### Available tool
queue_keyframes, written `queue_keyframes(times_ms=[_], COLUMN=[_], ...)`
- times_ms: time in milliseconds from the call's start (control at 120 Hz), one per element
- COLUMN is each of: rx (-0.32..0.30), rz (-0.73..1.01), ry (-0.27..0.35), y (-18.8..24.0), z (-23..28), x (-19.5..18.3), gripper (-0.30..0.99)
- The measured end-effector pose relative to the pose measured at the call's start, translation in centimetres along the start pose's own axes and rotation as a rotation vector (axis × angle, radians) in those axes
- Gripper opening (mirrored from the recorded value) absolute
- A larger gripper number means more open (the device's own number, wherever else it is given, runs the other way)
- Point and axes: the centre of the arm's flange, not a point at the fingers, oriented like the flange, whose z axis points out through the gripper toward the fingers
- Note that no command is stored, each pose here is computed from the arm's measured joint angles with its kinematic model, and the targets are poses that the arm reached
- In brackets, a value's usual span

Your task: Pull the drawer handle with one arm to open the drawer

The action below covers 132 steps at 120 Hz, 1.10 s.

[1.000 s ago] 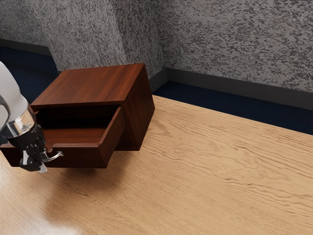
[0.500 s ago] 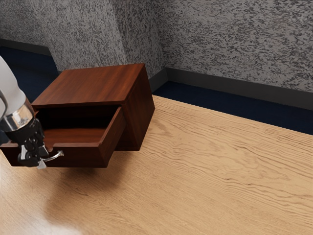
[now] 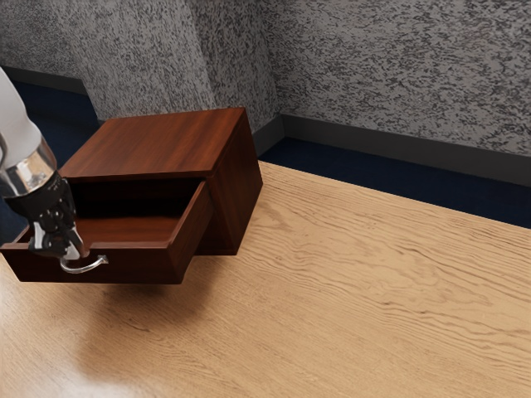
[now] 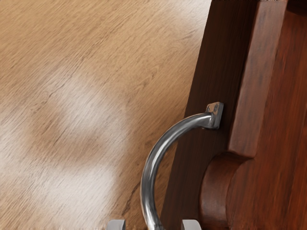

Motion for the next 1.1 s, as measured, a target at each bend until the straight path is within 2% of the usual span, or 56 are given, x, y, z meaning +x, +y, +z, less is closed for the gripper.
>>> queue_keyframes(times_ms=[83, 175, 333, 383, 467, 558, 617, 692, 750, 875, 975, 1100], rx=[-0.016, -0.028, -0.056, -0.054, -0.031, -0.051, -0.068, -0.08, -0.071, -0.005, 0.026, 0.011], rz=[0.002, 0.011, 0.086, 0.12, 0.229, 0.336, 0.408, 0.517, 0.608, 0.787, 1.002, 1.254], ry=[-0.016, -0.065, -0.137, -0.152, -0.175, -0.213, -0.23, -0.231, -0.216, -0.207, -0.205, -0.214], y=[0.4, 1.4, 2.5, 2.6, 1.7, 0.7, 0.3, 0.4, 1.4, 4.4, 6.2, 6.9], z=[-1.5, -3.1, -6.0, -6.3, -5.9, -7.7, -8.8, -9.6, -9.5, -7.2, -5.2, -4.5], x=[-0.4, -1.8, -6.4, -8.3, -13.9, -18.8, -20.4, -20.5, -19.1, -15.4, -15.0, -14.4], gripper=[0.11, 0.23, 0.45, 0.49, 0.55, 0.59, 0.61, 0.63, 0.64, 0.65, 0.66, 0.66])
